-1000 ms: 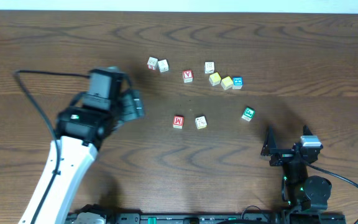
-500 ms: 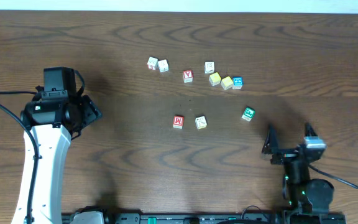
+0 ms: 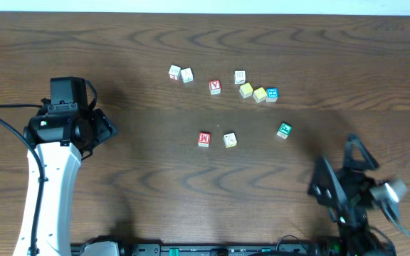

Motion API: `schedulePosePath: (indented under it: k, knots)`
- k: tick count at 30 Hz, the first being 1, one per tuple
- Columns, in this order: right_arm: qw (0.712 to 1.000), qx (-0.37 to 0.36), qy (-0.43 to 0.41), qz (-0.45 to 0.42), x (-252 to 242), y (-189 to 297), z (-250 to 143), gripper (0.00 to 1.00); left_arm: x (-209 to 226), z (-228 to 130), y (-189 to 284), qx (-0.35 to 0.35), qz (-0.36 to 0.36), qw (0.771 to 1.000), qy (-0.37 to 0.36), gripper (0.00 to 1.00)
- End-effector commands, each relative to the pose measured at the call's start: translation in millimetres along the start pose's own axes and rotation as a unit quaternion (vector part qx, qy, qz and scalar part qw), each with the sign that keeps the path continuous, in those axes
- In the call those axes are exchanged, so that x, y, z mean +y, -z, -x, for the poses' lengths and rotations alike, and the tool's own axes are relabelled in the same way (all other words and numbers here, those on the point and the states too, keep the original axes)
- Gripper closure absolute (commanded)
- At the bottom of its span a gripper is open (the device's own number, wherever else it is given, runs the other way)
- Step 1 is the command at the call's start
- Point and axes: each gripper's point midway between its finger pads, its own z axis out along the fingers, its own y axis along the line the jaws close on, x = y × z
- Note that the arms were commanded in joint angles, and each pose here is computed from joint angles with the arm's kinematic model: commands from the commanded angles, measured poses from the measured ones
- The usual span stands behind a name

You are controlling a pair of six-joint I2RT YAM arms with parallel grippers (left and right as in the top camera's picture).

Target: Lift 3 blocks

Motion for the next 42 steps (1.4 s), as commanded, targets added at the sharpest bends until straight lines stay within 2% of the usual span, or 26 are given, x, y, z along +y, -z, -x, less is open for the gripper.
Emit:
schedulePosePath:
  k: [1, 4, 7, 12, 16, 20, 24, 29, 33, 36, 39, 42]
  knots:
    - [0.997, -0.066, -0.015, 0.030, 19, 1, 34, 0.01, 4, 2, 0, -0.004, 0.010, 1.000, 0.004, 0.15]
    - [0.995, -0.094, 0.012, 0.036, 34, -5, 60, 0.01, 4, 2, 0, -0.004, 0.010, 1.000, 0.004, 0.15]
    - [0.997, -0.055, 0.052, 0.021, 44, -23, 70, 0.01, 4, 2, 0, -0.004, 0.010, 1.000, 0.004, 0.15]
    - [0.990, 0.089, 0.107, -0.008, 50, -60, 64, 0.01, 4, 2, 0, -0.004, 0.010, 1.000, 0.004, 0.15]
    - [0.965, 0.240, 0.101, -0.034, 39, -82, 39, 0.01, 4, 2, 0, -0.004, 0.010, 1.000, 0.004, 0.15]
    - [0.917, 0.387, 0.062, -0.074, 18, -88, 7, 0.01, 4, 2, 0, -0.003, 0.010, 1.000, 0.004, 0.15]
    - [0.865, 0.489, -0.001, -0.111, 1, -81, -24, 0.01, 4, 2, 0, -0.004, 0.010, 1.000, 0.004, 0.15]
    - [0.834, 0.538, -0.115, -0.055, 15, -87, -56, 0.01, 4, 2, 0, -0.004, 0.010, 1.000, 0.004, 0.15]
    - [0.811, 0.572, -0.125, -0.017, 15, -89, -84, 0.01, 4, 2, 0, -0.004, 0.010, 1.000, 0.004, 0.15]
    - [0.771, 0.620, -0.114, -0.092, -4, -71, -115, 0.01, 4, 2, 0, -0.004, 0.010, 1.000, 0.004, 0.15]
    - [0.706, 0.668, -0.066, -0.226, -35, -41, -149, 0.01, 4, 2, 0, -0.003, 0.010, 1.000, 0.004, 0.15]
    - [0.653, 0.691, -0.010, -0.309, -52, -22, -178, 0.01, 4, 2, 0, -0.003, 0.010, 1.000, 0.004, 0.15]
